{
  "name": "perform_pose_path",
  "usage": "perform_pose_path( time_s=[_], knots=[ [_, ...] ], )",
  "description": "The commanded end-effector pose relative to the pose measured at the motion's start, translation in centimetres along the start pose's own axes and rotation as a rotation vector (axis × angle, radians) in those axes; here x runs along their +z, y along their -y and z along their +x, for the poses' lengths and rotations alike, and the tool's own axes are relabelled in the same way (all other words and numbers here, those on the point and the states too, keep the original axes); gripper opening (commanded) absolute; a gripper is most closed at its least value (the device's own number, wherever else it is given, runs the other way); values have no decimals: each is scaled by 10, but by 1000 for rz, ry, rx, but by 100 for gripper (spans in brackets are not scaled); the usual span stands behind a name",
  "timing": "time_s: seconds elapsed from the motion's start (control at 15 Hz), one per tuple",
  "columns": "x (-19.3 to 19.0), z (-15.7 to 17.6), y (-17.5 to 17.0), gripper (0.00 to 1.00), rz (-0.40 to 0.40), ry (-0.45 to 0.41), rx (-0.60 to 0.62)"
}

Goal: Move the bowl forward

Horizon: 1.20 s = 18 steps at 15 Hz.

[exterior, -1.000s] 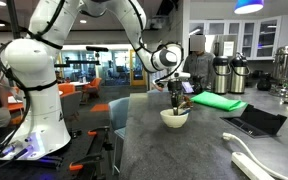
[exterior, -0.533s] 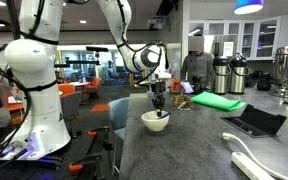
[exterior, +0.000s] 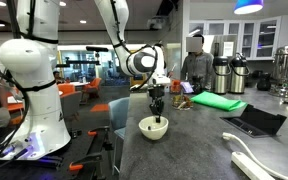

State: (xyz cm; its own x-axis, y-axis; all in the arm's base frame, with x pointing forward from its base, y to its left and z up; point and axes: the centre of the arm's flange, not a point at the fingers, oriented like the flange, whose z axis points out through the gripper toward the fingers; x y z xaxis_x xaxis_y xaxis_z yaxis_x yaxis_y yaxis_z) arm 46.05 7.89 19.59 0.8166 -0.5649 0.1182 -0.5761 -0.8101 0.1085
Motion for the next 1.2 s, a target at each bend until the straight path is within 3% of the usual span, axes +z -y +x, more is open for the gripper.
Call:
perform_pose_path(
  time_s=[0.0,0.27,0.33,0.47,0.6,0.93,1.0,1.13],
  knots=[
    [2,2,-1,2,7,30,-27],
    [7,-1,0,2,2,42,-14],
    [7,-1,0,35,-7,42,-12],
    [4,-1,1,43,-24,40,-18],
    [-7,-4,4,58,-48,33,-39],
    [-83,-20,22,95,-22,108,-140],
    [-99,-22,23,100,-47,94,-164],
    [-126,-20,18,100,-74,70,-182]
  ],
)
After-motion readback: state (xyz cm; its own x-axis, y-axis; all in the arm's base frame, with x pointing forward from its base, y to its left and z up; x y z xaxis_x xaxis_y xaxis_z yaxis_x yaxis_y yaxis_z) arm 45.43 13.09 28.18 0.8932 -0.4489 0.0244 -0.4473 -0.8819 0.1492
